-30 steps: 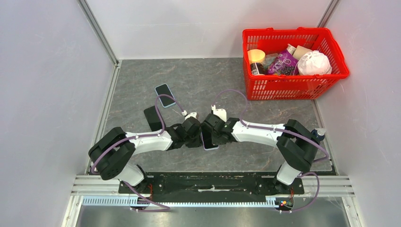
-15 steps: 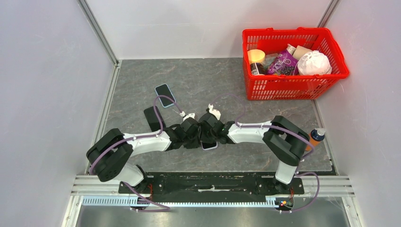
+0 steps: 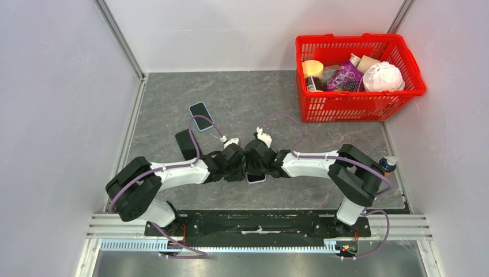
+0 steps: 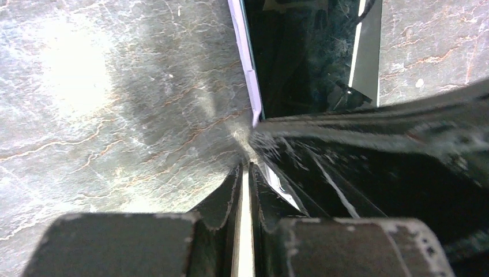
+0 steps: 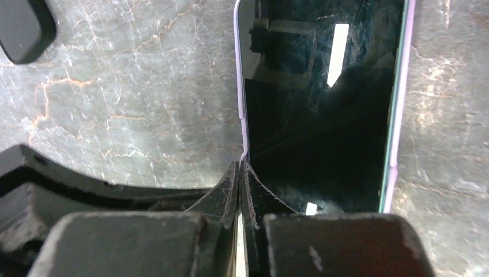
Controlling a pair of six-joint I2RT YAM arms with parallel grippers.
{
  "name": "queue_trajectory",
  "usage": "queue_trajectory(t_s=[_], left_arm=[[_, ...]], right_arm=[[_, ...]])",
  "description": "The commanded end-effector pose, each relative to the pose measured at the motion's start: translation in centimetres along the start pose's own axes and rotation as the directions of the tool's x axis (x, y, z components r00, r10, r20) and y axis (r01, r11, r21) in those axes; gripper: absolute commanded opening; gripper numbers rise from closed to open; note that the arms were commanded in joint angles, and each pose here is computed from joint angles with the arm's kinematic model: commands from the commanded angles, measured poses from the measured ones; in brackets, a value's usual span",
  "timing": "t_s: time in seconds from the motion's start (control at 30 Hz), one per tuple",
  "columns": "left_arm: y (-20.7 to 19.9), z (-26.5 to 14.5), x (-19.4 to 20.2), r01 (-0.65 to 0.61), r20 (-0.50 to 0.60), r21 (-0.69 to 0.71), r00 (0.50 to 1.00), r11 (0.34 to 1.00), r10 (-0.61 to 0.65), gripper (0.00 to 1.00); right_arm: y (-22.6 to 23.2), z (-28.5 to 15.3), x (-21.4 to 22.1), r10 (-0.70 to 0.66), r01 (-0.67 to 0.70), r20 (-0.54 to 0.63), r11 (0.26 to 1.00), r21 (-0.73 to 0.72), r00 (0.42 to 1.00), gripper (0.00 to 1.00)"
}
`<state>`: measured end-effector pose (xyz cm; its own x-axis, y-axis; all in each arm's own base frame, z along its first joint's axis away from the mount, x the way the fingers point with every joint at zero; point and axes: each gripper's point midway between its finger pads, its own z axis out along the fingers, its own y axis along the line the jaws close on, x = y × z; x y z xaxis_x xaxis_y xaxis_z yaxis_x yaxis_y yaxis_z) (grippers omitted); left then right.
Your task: Put the phone into the phone case
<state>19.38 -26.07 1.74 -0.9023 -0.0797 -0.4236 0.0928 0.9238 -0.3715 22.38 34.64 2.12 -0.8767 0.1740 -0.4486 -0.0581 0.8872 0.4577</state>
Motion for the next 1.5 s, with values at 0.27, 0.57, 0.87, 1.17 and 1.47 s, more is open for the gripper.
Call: queue_trajectory(t_s=[0.27, 0.57, 0.87, 1.17, 1.47], left_arm=[[-0.2, -1.9, -2.4, -0.022, 0.096, -0.031, 0.995, 0.999, 0.025, 0.21], [0.3, -2.3, -4.3, 0.003, 0.147, -0.077, 0.989, 0.997, 0.008, 0.29], [1.5, 1.1, -6.8, 0.092, 0.125, -0.124, 0.989, 0.988, -0.076, 0.29], [0.0, 4.0, -9.0, 0.061, 0.104, -0.144, 0.994, 0.988, -0.046, 0.28], [-4.8, 5.8, -8.4, -0.040, -0.005, 0.074, 0.999, 0.996, 0.041, 0.28]], right_arm=[[-2.0, -8.5, -3.2, -0.110, 0.112, -0.036, 0.989, 0.091, 0.993, 0.38], [-6.5, -6.3, -1.6, -0.058, 0.074, -0.085, 0.978, 0.197, 0.995, 0.30], [-8.8, -5.0, -1.5, -0.067, 0.082, -0.062, 0.954, 0.290, 0.996, 0.23], [-8.8, -3.5, 0.6, -0.083, 0.113, -0.118, 0.952, 0.283, 0.990, 0.19], [-1.4, -2.6, 3.7, -0.163, 0.177, -0.143, 0.979, 0.098, 0.976, 0.20]])
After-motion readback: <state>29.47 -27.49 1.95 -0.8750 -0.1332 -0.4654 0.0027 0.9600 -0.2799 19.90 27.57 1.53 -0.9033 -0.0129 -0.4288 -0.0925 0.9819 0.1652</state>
